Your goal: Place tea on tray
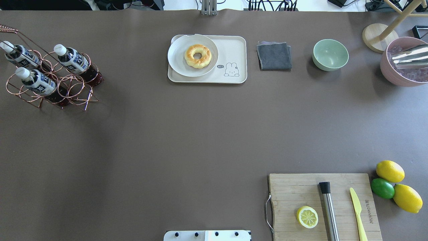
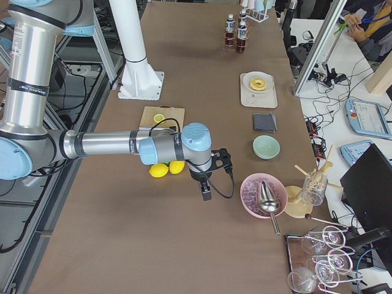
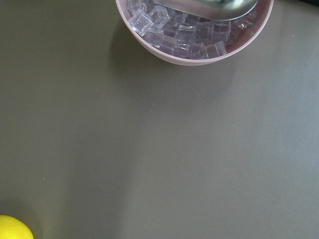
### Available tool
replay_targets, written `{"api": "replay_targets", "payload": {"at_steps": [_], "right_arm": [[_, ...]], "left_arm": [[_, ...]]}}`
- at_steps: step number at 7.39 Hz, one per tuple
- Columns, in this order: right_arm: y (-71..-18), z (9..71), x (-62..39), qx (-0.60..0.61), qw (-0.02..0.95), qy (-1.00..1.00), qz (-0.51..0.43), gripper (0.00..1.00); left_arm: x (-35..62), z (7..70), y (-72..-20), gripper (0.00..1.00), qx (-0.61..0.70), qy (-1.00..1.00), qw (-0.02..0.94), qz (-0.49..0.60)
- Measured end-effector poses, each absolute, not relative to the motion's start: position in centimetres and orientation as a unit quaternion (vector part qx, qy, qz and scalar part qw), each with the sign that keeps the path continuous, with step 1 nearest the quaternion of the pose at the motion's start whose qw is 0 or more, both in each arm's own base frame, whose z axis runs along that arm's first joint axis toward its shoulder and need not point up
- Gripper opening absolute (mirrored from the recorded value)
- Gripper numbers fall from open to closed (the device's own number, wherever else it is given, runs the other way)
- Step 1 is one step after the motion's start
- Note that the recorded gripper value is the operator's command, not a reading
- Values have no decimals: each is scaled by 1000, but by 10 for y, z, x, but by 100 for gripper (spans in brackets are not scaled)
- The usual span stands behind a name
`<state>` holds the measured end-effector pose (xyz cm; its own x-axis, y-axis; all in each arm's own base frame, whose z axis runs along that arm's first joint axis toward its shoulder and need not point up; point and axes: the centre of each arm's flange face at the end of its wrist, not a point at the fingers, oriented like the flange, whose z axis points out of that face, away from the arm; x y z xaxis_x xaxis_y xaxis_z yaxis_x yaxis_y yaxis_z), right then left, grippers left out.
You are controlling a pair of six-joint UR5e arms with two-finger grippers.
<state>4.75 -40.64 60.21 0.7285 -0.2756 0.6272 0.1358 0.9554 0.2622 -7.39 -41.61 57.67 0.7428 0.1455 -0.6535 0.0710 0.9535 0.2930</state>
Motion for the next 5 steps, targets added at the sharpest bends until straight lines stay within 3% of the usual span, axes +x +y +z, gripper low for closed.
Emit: {"api": "replay_targets", "payload": {"at_steps": [5], "right_arm": [[-405,604,45,97,923,-354,-114,100]], "left_arm": [[-67,571,-419,97,161,359,919,35]]}}
